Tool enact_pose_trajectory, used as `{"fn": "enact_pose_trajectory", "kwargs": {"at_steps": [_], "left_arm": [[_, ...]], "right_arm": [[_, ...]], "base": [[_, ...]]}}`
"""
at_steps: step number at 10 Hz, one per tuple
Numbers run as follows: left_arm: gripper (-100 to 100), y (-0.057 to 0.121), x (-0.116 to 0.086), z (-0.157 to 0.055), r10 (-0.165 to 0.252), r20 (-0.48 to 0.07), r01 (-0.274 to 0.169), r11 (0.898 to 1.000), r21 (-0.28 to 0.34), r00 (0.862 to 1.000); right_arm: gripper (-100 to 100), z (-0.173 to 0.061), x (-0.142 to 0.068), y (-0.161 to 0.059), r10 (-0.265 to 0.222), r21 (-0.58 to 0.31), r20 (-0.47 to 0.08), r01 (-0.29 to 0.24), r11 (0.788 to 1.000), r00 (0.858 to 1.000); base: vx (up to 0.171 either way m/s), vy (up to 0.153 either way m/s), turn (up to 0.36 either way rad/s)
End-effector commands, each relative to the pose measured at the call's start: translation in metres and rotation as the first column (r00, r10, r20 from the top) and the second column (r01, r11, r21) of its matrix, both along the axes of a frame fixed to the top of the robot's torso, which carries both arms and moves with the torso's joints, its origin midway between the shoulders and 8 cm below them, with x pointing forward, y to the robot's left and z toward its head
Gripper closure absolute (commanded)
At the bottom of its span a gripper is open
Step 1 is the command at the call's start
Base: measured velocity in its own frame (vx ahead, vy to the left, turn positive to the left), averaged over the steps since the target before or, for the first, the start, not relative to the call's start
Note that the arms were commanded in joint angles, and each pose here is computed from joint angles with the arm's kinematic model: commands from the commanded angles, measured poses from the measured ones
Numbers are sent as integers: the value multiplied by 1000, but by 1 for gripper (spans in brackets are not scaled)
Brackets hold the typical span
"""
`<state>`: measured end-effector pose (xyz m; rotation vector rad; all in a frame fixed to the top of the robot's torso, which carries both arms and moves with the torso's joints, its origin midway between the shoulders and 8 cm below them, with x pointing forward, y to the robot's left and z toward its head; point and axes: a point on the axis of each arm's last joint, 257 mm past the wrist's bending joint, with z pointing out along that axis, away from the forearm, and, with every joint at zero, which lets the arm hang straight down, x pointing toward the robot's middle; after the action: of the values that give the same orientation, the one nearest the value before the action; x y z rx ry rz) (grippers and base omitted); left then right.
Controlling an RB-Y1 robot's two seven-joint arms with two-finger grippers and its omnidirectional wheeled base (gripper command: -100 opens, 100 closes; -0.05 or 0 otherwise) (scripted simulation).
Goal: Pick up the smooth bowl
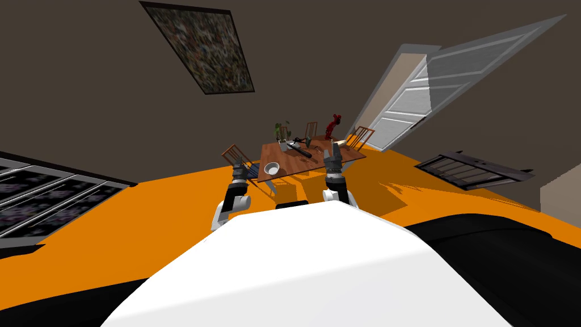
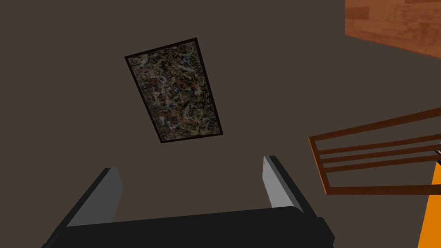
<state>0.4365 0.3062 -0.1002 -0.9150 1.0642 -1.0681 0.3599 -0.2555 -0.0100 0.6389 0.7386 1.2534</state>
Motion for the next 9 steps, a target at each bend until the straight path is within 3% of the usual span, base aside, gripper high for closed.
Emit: {"fn": "enact_pose_trajectory", "kwargs": {"at_steps": [1, 6, 8, 9], "left_arm": [[-100, 3, 5, -11, 6, -45, -6, 1000, 0, 999], [-100, 12, 22, -51, 21, -189, -19, 1000, 11, 982], [-100, 13, 22, -60, 26, -221, -25, 1000, 9, 975], [-100, 16, 27, -72, 30, -263, -28, 1000, 13, 964]], "right_arm": [[0, 0, 0, 0, 0, 0, 0, 0, 1000, 1000], [0, 0, 0, 0, 0, 0, 0, 0, 1000, 1000], [0, 0, 0, 0, 0, 0, 0, 0, 1000, 1000], [0, 0, 0, 0, 0, 0, 0, 0, 1000, 1000]], "base": [[14, -12, -11], [18, -12, -22], [14, -8, -7], [20, -11, -31]]}}
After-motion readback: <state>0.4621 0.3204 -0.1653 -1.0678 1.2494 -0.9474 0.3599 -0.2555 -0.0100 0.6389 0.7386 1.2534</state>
